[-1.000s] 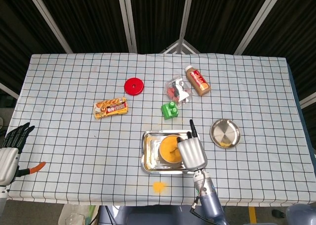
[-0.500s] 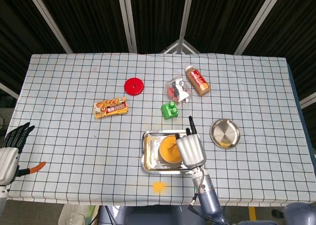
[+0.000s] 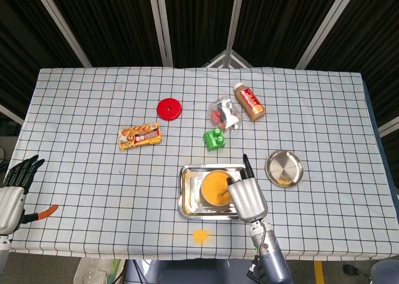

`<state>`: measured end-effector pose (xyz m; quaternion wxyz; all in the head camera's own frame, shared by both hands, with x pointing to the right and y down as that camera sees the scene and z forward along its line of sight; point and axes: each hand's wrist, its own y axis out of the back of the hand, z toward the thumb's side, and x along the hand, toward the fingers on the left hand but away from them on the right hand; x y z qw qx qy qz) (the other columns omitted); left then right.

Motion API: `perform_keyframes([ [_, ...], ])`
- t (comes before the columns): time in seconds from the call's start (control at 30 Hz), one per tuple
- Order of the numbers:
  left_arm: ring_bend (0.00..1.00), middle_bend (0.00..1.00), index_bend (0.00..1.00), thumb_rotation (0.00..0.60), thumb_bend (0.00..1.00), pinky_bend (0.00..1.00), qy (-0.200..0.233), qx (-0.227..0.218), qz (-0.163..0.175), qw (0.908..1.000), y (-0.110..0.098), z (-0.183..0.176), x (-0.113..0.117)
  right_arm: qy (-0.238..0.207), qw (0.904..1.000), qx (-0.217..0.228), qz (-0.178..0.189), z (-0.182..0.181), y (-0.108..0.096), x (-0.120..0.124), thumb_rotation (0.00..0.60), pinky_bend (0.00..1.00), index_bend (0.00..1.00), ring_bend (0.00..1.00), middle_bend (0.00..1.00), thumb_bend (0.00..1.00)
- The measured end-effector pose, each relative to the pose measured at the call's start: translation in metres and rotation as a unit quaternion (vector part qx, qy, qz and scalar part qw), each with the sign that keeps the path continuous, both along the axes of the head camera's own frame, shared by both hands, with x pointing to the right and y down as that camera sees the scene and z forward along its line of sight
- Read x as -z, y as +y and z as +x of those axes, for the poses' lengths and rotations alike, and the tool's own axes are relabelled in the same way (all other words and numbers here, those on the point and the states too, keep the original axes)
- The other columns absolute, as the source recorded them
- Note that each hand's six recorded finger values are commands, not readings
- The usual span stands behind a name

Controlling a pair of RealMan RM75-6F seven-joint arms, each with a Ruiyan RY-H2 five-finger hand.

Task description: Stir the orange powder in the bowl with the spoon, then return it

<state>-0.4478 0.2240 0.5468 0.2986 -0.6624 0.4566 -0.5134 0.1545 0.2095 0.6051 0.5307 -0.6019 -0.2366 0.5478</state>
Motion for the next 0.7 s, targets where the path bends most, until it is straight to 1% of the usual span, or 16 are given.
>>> perform_keyframes([
  [0.17, 0.0, 0.0, 0.03, 0.6, 0.0, 0.0, 0.0, 0.0, -0.001, 1.0, 0.0, 0.0, 0.0, 0.01, 0.9999, -0.003, -0.008, 0.006, 0.003, -0.004, 0.6, 0.0, 0.91, 0.41, 0.78, 0.76],
  [0.37, 0.0, 0.0, 0.03, 0.6, 0.0, 0.0, 0.0, 0.001, -0.002, 1.0, 0.0, 0.0, -0.001, 0.014, 0.9998, -0.01, -0.012, 0.008, 0.002, -0.011, 0.6, 0.0, 0.91, 0.41, 0.78, 0.76],
  [0.57, 0.0, 0.0, 0.03, 0.6, 0.0, 0.0, 0.002, 0.003, -0.003, 1.0, 0.0, -0.001, -0.001, 0.01, 0.9997, -0.019, -0.016, 0.006, -0.001, -0.021, 0.6, 0.0, 0.91, 0.41, 0.78, 0.76],
  [0.7, 0.0, 0.0, 0.03, 0.6, 0.0, 0.0, 0.002, 0.003, -0.004, 1.0, -0.001, -0.001, -0.001, -0.003, 0.9996, -0.024, -0.013, 0.001, -0.005, -0.023, 0.6, 0.0, 0.91, 0.42, 0.78, 0.76],
])
